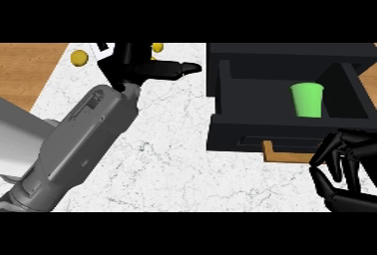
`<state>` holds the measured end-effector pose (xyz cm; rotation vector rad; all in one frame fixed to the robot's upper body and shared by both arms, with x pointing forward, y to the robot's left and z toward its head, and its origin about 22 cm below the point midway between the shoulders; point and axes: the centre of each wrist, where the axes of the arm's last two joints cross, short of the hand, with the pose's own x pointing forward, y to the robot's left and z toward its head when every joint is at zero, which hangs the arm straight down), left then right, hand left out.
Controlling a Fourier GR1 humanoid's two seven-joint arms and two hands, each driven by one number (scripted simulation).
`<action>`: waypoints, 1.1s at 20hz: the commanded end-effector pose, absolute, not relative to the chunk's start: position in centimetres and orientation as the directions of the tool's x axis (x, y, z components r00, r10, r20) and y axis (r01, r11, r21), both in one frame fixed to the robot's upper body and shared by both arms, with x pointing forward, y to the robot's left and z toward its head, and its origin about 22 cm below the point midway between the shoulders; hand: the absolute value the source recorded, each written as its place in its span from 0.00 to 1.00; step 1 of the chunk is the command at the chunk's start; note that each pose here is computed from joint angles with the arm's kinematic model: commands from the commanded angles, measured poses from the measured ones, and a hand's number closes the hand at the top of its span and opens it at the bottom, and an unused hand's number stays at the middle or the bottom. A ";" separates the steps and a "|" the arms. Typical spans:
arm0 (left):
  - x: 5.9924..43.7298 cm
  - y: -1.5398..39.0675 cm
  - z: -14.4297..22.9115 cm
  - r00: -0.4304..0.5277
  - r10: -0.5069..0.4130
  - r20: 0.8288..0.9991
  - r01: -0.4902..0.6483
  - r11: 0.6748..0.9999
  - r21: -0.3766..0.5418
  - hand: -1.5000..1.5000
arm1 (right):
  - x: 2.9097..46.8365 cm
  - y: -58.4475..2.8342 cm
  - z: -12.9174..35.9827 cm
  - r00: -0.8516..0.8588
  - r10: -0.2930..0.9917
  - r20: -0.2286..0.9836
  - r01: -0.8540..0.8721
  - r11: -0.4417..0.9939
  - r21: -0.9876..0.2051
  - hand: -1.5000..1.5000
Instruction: Pick up the cup, place it into the drawer and close the drawer
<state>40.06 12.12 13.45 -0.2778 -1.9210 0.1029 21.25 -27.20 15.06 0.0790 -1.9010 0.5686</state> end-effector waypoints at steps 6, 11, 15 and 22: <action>33.5 21.6 11.2 -0.298 0.246 0.922 0.108 0.969 -0.223 0.00 | 22.6 -27.1 11.7 -0.345 0.363 0.866 -0.266 0.846 -0.461 1.00; 32.4 22.3 8.8 -0.295 0.281 0.913 0.103 0.959 -0.262 0.00 | 23.7 -24.7 13.1 -0.480 0.578 0.661 -0.255 0.629 -0.735 1.00; 30.3 24.9 7.8 -0.316 0.260 0.912 0.096 0.966 -0.242 0.00 | 24.7 -24.1 8.5 -0.457 0.676 0.578 -0.270 0.514 -0.815 1.00; 28.7 28.8 7.4 -0.316 0.263 0.912 0.087 0.965 -0.248 0.00 | 28.8 -20.3 3.9 -0.456 0.721 0.522 -0.240 0.465 -0.852 0.00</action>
